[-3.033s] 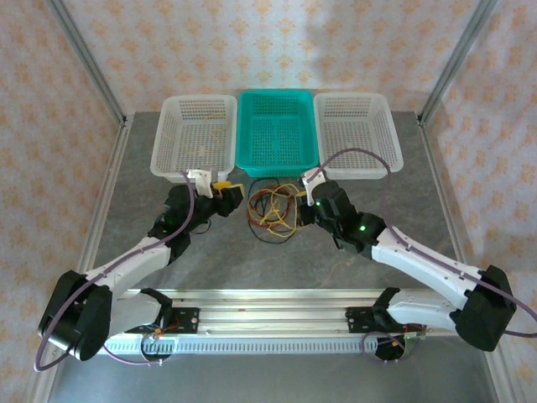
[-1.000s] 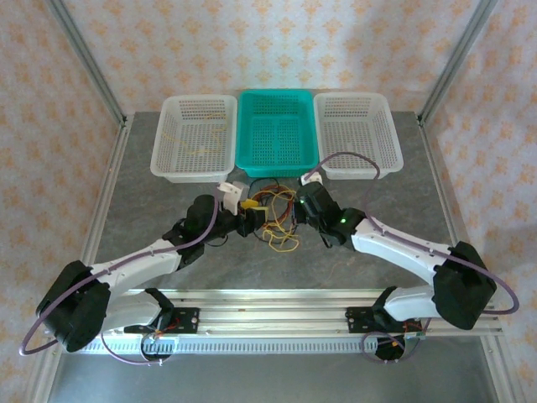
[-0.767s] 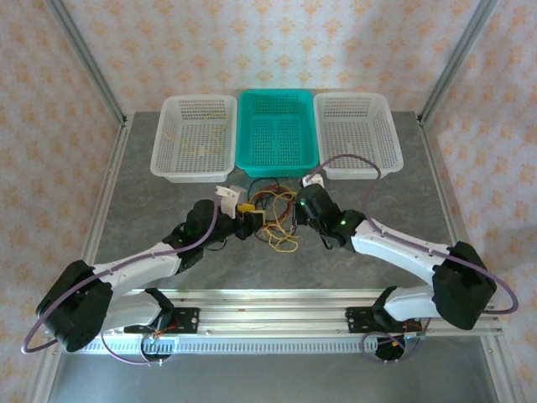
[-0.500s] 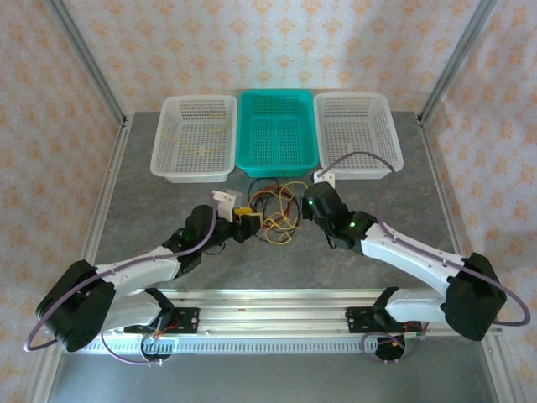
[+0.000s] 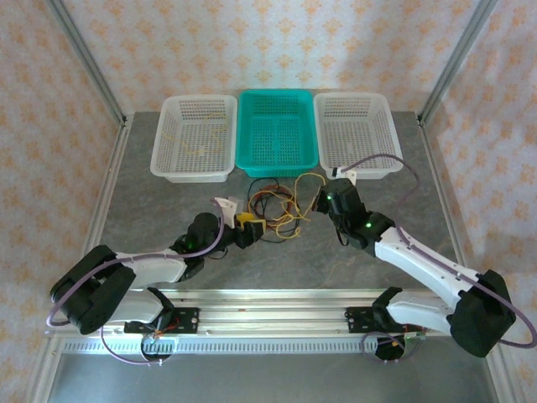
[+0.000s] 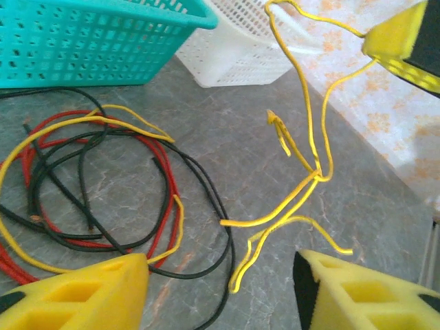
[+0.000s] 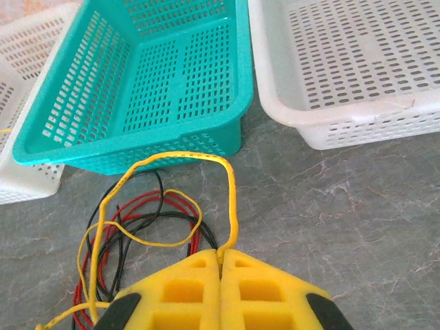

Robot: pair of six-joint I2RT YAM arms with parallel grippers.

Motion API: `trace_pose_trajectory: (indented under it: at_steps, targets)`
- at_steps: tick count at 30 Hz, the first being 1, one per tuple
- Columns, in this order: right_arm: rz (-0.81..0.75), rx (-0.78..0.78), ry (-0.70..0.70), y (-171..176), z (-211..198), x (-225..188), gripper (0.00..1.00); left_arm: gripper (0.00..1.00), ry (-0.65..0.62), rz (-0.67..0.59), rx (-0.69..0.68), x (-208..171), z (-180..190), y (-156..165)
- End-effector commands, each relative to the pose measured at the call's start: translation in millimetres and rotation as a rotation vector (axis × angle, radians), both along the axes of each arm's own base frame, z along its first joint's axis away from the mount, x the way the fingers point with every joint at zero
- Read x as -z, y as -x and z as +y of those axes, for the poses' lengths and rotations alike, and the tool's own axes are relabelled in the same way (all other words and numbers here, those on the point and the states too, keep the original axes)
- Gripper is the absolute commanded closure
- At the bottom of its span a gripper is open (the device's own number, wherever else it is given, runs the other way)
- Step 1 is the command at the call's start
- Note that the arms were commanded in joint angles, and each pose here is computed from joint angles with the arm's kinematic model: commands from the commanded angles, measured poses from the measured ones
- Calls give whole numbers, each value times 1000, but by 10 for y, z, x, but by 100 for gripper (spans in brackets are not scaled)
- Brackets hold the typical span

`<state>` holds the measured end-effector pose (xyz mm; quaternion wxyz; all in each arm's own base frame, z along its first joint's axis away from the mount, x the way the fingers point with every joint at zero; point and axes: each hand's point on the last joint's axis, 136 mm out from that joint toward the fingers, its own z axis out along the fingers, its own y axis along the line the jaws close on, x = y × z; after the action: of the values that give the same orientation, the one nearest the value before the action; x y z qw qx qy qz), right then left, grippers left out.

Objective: Untangle the cables

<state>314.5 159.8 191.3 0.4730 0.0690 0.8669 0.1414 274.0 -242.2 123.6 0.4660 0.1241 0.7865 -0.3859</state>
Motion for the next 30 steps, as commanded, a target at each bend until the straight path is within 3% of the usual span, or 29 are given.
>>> trace_pose_trajectory:
  at_steps: [1,8,20,30]
  targets:
    - [-6,14,-3,18,-61,-34,100,36,75,-62,74,-166,-140,78]
    - [-10,28,-7,23,-119,-60,100,32,76,-55,94,-34,-294,46]
    - [-65,1,13,29,-130,-436,100,35,73,-98,94,-48,-394,-23]
    - [-208,-245,132,122,80,-980,100,42,124,-170,107,-391,-358,-61]
